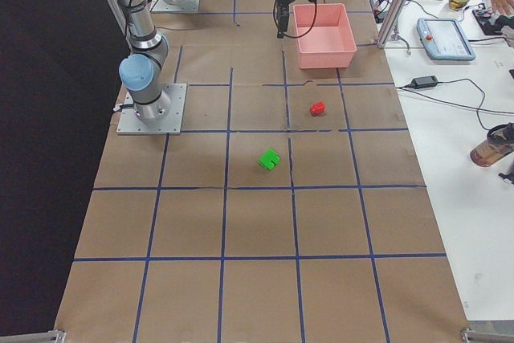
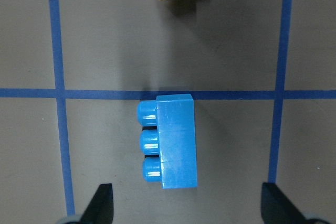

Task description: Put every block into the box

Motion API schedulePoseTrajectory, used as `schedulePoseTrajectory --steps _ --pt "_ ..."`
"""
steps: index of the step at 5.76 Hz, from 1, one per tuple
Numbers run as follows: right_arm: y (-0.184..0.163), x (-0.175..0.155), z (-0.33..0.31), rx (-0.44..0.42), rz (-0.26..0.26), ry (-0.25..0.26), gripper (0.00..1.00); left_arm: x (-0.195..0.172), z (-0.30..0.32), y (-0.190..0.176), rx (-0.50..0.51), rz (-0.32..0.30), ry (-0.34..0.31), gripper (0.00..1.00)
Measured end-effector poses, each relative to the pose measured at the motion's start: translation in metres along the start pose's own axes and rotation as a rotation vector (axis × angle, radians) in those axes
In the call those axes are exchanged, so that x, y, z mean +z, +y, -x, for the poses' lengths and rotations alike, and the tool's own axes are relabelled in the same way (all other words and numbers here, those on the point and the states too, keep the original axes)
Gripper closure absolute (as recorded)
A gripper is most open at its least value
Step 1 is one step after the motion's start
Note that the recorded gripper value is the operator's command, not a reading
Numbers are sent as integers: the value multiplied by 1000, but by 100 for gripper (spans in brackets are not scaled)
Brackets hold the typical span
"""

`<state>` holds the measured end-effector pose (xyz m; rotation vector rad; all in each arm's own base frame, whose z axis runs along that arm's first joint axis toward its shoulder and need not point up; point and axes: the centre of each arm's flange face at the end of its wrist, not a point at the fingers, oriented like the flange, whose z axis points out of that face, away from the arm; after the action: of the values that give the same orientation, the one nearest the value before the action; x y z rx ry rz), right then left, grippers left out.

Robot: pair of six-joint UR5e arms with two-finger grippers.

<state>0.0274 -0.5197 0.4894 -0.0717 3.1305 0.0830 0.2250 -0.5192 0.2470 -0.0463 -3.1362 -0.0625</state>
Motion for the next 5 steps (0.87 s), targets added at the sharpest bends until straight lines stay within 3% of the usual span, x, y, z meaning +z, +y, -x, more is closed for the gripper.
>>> schedulePoseTrajectory --steps 1,3,4,5 --pt "0 6 -75 -92 9 -13 0 25 2 -3 3 -1 -5 1" --pt "15 38 -208 -380 39 -71 0 60 8 -11 8 27 12 1" --pt "15 71 -256 -499 49 -100 0 67 9 -11 10 36 19 7" --pt "10 112 -286 -546 52 -86 0 72 8 -10 13 40 24 17"
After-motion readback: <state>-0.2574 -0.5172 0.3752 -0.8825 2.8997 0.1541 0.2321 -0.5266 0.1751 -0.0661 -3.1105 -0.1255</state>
